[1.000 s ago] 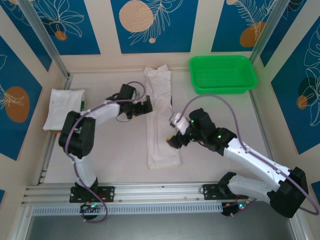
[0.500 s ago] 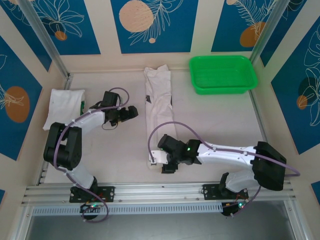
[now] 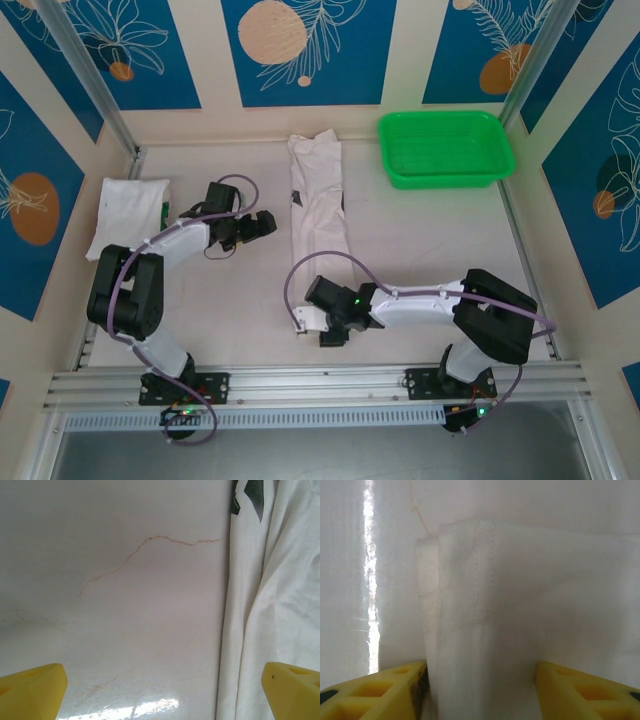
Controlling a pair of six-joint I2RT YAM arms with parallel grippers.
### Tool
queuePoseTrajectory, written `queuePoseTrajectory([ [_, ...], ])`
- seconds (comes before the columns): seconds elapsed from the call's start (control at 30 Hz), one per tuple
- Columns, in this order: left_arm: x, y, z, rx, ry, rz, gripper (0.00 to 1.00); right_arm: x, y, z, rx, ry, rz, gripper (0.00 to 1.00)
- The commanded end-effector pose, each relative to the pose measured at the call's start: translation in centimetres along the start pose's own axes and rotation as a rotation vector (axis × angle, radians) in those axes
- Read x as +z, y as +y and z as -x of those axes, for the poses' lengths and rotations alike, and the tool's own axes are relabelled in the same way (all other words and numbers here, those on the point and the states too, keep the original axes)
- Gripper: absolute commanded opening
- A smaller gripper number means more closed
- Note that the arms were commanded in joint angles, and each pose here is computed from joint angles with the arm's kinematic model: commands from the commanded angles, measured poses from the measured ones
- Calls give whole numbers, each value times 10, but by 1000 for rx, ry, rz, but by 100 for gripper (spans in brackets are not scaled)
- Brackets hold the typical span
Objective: Fold and stack the t-shirts
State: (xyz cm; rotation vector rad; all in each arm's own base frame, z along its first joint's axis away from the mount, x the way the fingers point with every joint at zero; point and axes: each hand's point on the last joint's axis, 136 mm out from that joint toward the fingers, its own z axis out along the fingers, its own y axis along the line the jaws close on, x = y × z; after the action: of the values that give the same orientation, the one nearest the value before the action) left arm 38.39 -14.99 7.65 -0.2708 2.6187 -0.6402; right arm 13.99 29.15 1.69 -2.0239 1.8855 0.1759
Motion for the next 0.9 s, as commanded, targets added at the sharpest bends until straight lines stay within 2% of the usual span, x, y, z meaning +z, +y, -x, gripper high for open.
queuePoseTrajectory([
  [0.0,0,-5,4,12,-8,-18,100,15,2,-17,-25,59,-3,56],
  [0.03,0,-4,4,12,-8,-16,100,15,1,-19,-27,68,-7,55],
  [0.13,2,-4,3,10,-3,-15,100,14,1,-22,-23,78,-3,38],
  [0.2,3,-5,4,9,-3,-19,100,13,1,-22,-25,80,-2,18],
  [0.23,3,-5,4,9,-2,-21,100,11,0,-22,-25,81,-3,15],
  [0.3,5,-6,5,5,0,-26,100,9,0,-22,-22,84,2,0],
  [0.73,13,-5,0,-9,11,-46,100,-41,23,-7,-18,58,52,0],
  [0.87,17,-10,0,-15,26,-71,100,-51,17,-6,-3,54,27,0],
])
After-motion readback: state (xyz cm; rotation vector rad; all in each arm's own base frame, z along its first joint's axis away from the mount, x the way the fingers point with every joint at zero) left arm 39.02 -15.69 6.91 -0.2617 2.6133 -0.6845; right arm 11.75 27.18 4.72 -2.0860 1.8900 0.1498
